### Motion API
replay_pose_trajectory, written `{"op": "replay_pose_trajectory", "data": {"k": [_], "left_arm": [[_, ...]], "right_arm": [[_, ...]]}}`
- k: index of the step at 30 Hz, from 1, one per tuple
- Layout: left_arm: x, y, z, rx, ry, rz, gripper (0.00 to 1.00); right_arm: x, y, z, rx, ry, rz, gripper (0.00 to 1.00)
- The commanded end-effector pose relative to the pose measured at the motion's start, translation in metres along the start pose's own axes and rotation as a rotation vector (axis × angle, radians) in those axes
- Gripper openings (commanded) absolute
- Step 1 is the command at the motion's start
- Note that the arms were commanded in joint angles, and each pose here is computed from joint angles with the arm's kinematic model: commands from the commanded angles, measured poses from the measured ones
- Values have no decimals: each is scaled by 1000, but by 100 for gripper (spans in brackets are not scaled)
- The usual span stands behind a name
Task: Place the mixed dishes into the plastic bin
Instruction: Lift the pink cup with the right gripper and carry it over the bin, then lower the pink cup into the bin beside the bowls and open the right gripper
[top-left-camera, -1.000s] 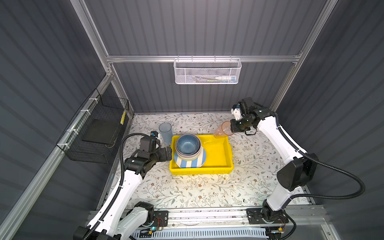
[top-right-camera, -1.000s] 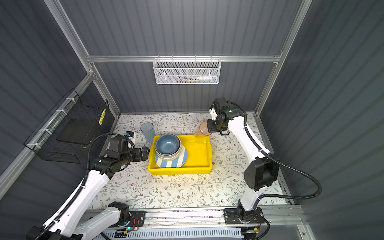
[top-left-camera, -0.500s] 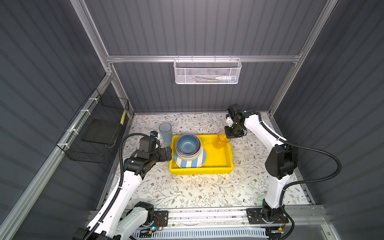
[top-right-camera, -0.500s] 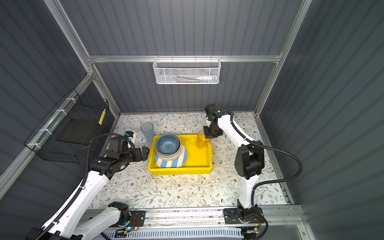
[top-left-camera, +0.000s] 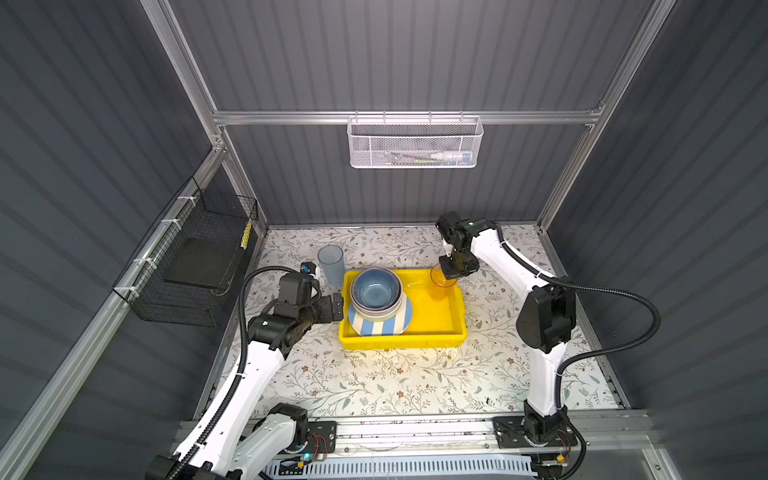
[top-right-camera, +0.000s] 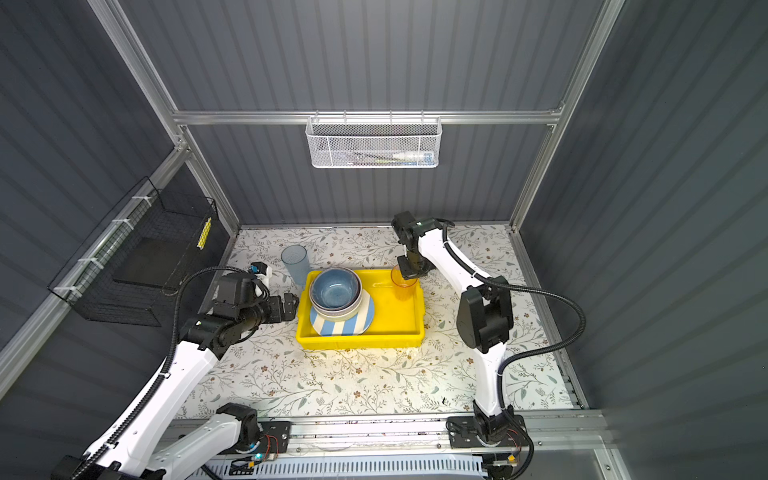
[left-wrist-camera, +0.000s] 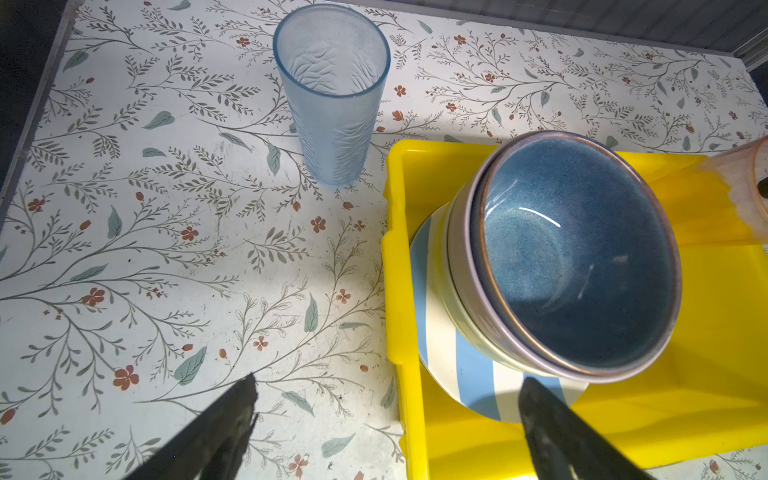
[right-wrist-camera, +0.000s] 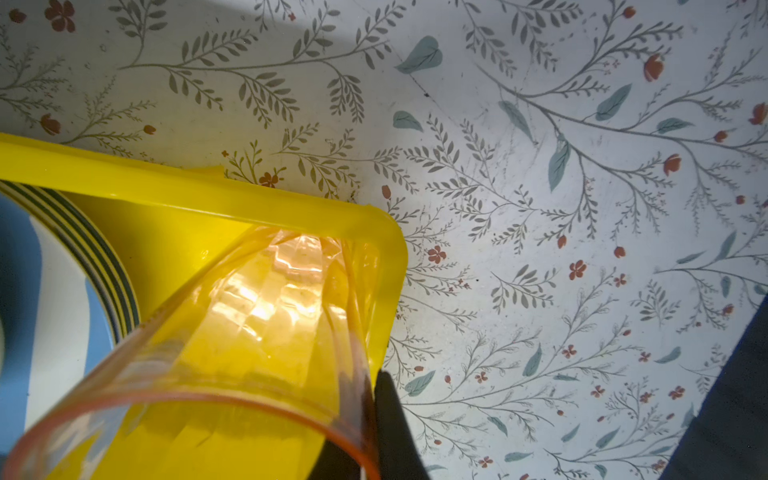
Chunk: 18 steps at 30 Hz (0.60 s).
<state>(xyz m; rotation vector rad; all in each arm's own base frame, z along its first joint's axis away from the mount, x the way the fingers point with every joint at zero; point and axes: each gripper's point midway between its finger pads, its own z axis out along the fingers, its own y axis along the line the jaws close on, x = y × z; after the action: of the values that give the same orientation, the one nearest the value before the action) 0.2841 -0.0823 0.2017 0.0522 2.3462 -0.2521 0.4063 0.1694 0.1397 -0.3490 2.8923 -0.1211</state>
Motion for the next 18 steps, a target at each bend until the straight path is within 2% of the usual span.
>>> {"op": "replay_pose_trajectory", "data": {"k": [1,12,16,18], "left_arm": [[1,4,-1,-15,5,15,100],[2,5,-2,-19,6,12,100],[3,5,-2,-19,7,11,100],[1,5,-2,-19,3,11,100]], "right_arm": [[-9,-11,-2,60,-22,13,2],[-9,-11,0,70,-21,20,15],[-9,-13,-3,78,-28,10,24],[-10,-13,-4,78,-36,7,24]]}}
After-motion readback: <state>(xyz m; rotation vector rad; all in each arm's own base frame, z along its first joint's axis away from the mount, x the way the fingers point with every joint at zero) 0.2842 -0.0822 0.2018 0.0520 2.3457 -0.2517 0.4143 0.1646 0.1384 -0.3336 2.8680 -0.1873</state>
